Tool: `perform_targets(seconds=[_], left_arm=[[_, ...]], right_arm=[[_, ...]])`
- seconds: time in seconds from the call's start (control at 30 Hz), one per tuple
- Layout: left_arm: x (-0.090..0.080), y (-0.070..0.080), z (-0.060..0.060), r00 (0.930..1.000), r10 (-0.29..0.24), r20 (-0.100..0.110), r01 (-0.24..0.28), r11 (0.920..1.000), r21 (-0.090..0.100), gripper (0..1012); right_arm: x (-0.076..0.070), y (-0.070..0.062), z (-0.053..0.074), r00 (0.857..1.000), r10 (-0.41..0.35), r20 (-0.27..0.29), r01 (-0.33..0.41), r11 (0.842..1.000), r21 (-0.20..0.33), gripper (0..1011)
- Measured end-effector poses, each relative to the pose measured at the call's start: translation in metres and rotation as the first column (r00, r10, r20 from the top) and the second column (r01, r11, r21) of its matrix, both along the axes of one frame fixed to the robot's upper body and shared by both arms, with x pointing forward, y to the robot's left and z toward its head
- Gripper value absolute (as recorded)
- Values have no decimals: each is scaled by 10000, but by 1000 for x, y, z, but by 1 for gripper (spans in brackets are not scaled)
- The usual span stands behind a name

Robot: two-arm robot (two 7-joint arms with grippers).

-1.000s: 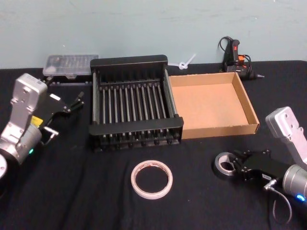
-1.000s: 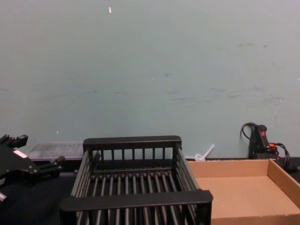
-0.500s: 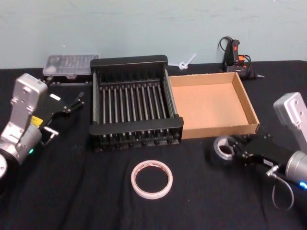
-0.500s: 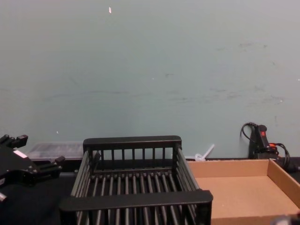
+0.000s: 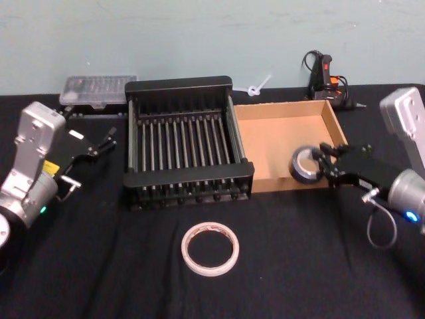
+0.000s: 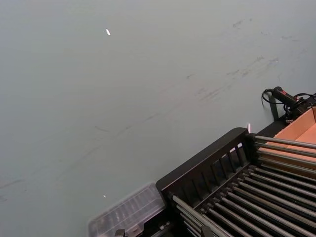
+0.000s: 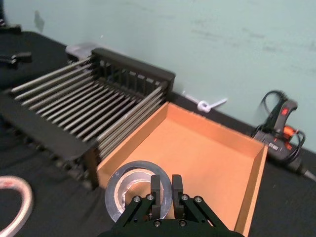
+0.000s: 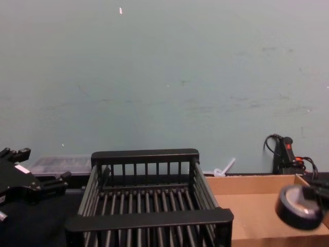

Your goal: Pick up the white tape and place it into the black box , Pick up the silver tape and place it into the brown box.

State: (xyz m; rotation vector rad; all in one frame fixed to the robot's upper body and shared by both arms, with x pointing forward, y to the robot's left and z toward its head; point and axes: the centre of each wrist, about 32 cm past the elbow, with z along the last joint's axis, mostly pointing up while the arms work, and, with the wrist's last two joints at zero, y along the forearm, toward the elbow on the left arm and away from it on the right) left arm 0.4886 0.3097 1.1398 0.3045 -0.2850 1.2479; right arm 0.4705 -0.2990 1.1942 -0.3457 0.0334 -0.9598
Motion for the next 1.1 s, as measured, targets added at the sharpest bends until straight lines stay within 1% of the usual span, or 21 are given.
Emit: perform_targets(seconds=[0.1,0.27,0.33,0.43,0.47,0.53,0.63,0.7,0.73,0.77,0.8,0.9,1.1], left_arm=[[0,0,0,10000,0,0,0,10000,0,1001],[0,0,0,10000,1,1,-1,10000,1,1001],[0,0,0,10000,0,0,0,10000,0,1001],[0,0,0,10000,0,0,0,10000,0,1001],[0,0,0,10000,1,1,-1,10000,0,1001],[0,0,0,10000,0,0,0,10000,0,1001],[0,0,0,10000,1,0,-1,10000,0,1001],[0,0,0,10000,0,-1,0,10000,0,1001],[0,0,0,10000,0,0,0,10000,1,1001],[0,0,0,10000,0,0,0,10000,0,1001],[0,0,0,10000,0,0,0,10000,1,1001],[0,0,0,10000,0,0,0,10000,0,1001],[0,0,0,10000,0,-1,0,10000,0,1001]], right_arm=[[7,2,2,9998,-118,155,118,9999,10,140],[27,7,6,9981,-458,411,458,9990,16,140],[29,8,6,9979,-486,434,486,9988,16,140],[41,11,7,9967,-647,499,646,9979,34,140],[41,11,7,9967,-647,499,646,9979,34,140],[49,13,6,9962,-718,496,717,9974,49,140],[62,17,5,9956,-843,404,841,9964,78,140],[67,19,3,9954,-901,316,898,9959,88,140],[71,21,2,9951,-960,216,959,9954,85,140],[71,21,2,9951,-960,216,959,9954,85,140],[76,23,0,9948,-1010,117,1010,9949,75,140],[85,27,-4,9936,-1122,-84,1122,9937,31,140],[96,32,-13,9896,-1379,-399,1378,9904,-68,140]])
